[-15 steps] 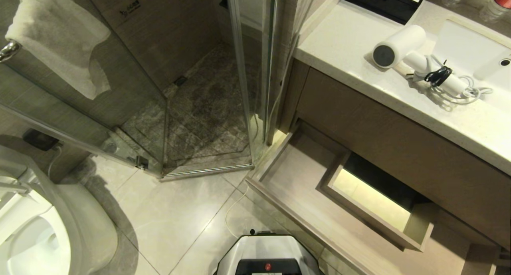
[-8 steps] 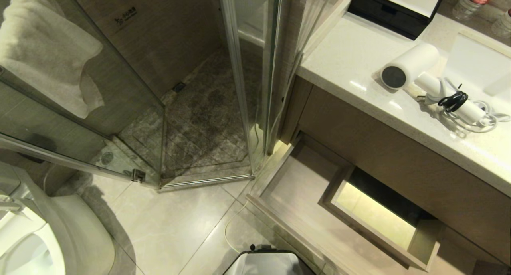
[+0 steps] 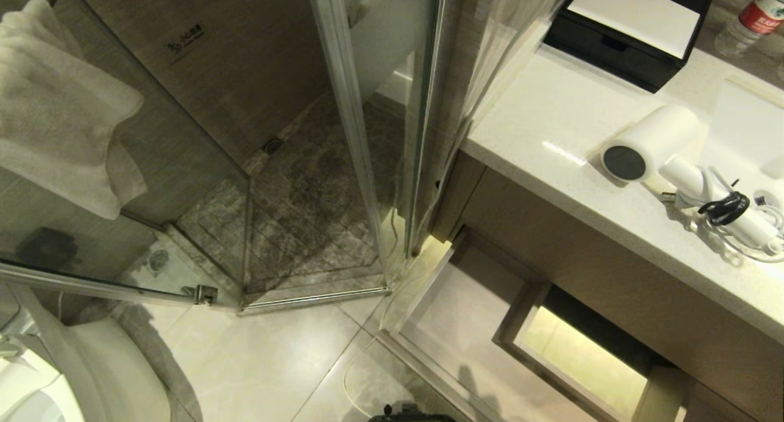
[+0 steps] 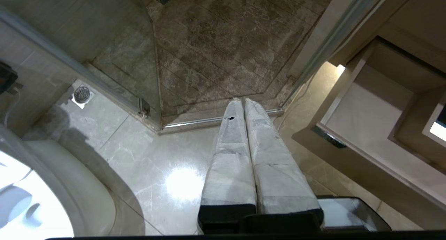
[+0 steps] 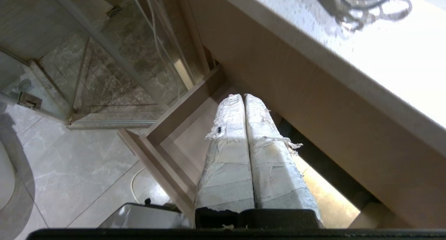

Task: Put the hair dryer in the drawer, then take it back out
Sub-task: Pick up the hairdryer

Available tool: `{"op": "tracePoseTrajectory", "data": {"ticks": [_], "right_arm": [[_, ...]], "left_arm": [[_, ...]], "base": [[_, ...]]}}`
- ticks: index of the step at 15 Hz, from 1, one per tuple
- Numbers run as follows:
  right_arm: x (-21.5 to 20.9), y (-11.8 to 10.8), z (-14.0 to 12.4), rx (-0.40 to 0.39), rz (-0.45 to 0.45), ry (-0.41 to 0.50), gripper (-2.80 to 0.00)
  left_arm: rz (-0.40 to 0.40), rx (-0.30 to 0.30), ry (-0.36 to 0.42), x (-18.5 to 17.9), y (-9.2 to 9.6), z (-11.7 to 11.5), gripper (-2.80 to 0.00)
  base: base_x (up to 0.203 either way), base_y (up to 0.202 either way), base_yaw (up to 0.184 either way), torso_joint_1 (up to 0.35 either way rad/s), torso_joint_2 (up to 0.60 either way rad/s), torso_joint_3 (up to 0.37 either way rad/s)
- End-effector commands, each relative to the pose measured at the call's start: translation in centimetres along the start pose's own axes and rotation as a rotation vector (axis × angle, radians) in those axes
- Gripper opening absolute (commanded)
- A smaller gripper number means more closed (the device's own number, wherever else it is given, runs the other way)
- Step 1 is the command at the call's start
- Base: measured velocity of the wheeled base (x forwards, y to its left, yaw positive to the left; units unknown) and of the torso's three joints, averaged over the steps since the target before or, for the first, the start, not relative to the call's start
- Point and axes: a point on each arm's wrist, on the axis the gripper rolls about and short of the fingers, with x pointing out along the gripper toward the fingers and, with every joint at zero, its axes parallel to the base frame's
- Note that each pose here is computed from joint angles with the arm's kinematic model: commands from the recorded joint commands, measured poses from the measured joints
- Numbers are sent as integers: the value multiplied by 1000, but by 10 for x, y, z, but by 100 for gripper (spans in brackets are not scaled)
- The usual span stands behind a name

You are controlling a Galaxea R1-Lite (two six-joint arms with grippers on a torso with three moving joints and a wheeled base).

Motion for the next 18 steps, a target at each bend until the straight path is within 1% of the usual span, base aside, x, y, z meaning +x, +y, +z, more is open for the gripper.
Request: {"op": "tracePoseTrajectory", "data": {"ticks": [1,7,15,17,18], "right_arm": [[-1,0,-12,-2,0,0,-280],[-1,0,-12,-13,0,2,-280],[-1,0,-12,-23,4,3,-280],[-1,0,-12,-10,-6,2,-280],[-1,0,-12,-27,5,3,-280]], "left_arm": [[0,0,1,0,0,0,-280],[-1,0,1,0,0,0,-280],[0,0,0,0,0,0,-280],[0,0,0,0,0,0,-280],[0,0,0,0,0,0,-280]], "base": [[0,0,0,302,-131,165],[0,0,0,304,-177,126],[0,0,0,22,-14,11],[0,0,0,0,0,0],[0,0,0,0,0,0]]}}
